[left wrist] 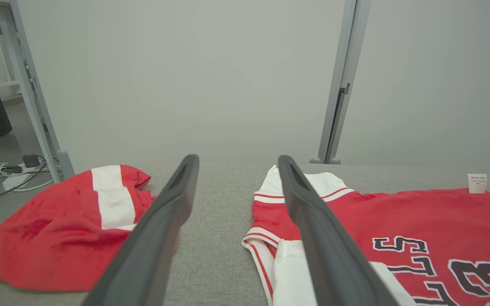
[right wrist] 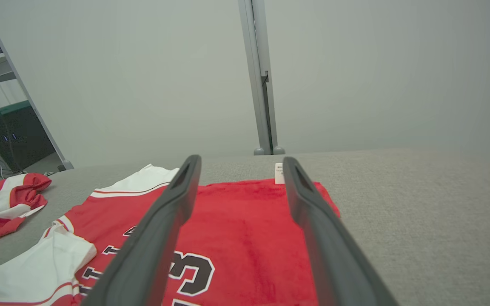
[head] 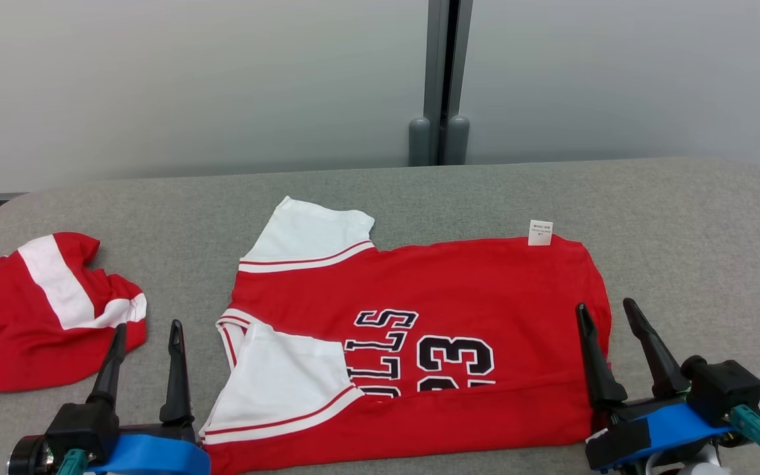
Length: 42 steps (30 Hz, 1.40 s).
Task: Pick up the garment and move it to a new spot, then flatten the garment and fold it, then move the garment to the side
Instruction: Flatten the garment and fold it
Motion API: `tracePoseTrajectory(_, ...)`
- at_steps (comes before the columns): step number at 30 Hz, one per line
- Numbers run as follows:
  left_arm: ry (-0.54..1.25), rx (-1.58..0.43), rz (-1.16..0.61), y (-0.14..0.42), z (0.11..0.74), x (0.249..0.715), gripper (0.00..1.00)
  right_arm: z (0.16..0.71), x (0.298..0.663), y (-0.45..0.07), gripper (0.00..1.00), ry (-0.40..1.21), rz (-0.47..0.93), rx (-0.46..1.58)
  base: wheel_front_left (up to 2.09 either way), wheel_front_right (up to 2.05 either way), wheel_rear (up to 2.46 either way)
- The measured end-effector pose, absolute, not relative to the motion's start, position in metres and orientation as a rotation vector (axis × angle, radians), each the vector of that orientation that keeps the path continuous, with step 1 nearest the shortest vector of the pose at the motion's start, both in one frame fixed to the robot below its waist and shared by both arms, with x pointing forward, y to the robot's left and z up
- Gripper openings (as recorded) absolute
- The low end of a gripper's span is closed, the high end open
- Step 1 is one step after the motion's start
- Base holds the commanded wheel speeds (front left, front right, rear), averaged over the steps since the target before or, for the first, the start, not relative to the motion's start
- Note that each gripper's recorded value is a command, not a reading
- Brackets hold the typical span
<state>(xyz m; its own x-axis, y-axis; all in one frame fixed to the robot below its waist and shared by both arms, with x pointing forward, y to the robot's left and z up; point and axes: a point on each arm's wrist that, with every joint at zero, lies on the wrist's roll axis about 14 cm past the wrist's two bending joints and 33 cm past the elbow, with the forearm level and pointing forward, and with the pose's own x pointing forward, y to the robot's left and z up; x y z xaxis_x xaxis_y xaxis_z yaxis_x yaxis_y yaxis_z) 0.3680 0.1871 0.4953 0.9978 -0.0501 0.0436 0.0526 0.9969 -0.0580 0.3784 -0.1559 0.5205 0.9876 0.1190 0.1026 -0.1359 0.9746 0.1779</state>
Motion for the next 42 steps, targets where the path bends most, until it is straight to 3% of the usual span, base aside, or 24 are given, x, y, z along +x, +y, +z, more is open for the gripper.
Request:
tracePoseTrajectory(31, 0.017, -0.055, -0.037, 0.189, 0.481, 0.362, 1.0, 0.514, 0.369, -0.171, 1.0, -0.026, 0.088, 0.138, 0.0, 0.0, 0.0)
tracePoseTrajectory(36, -0.035, -0.025, -0.069, 0.19, 0.504, 0.389, 1.0, 0.527, 0.386, -0.187, 1.0, -0.049, 0.048, 0.084, 0.0, 0.0, 0.0)
tracePoseTrajectory(42, -0.12, 0.041, -0.159, 0.183, 0.551, 0.454, 1.0, 0.558, 0.425, -0.206, 1.0, -0.105, 0.019, 0.008, 0.0, 0.0, 0.0)
